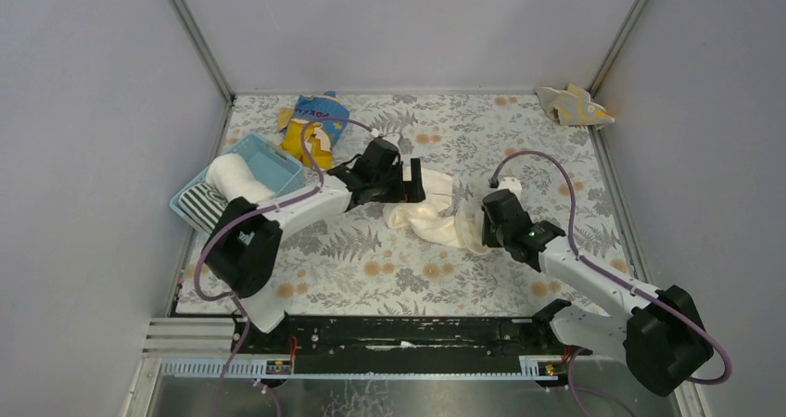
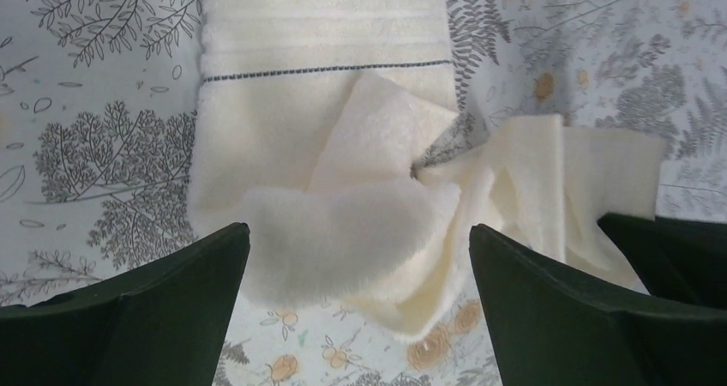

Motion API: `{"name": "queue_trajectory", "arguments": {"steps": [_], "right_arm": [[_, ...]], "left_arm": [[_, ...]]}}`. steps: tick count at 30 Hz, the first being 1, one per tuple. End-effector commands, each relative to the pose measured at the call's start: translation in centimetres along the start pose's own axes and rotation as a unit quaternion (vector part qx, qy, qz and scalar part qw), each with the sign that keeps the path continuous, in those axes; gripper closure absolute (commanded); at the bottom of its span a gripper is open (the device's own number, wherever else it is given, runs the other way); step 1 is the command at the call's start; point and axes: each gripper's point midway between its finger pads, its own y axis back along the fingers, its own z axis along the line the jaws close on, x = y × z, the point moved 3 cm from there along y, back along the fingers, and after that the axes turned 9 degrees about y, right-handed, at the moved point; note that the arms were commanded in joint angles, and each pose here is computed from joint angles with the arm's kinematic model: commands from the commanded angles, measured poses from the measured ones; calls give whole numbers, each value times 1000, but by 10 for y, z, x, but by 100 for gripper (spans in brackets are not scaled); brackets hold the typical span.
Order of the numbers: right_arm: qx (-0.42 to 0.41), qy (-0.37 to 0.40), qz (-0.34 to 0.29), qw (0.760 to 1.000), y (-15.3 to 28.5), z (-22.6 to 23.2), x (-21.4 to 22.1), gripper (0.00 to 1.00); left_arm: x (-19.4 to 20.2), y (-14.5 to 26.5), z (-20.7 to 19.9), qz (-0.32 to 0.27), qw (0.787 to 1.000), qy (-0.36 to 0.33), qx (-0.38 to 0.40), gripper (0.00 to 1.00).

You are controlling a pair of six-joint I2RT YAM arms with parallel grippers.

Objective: Roll the towels
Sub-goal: Flatten out the towel at the center of the board.

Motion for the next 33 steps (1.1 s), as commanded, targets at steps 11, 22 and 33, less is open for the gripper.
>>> {"name": "queue_trajectory", "arguments": {"steps": [11, 22, 33], "right_arm": [[53, -77, -51, 994, -14, -14, 5, 97], [127, -63, -163, 976, 10, -42, -81, 100], [152, -73, -141, 976, 0, -63, -63, 73]], "left_arm": [[12, -76, 52, 34, 988, -54, -143, 41], [-75, 55, 63, -190, 974, 80, -93, 100], [31, 100, 93, -200, 940, 274, 22, 63]]}}
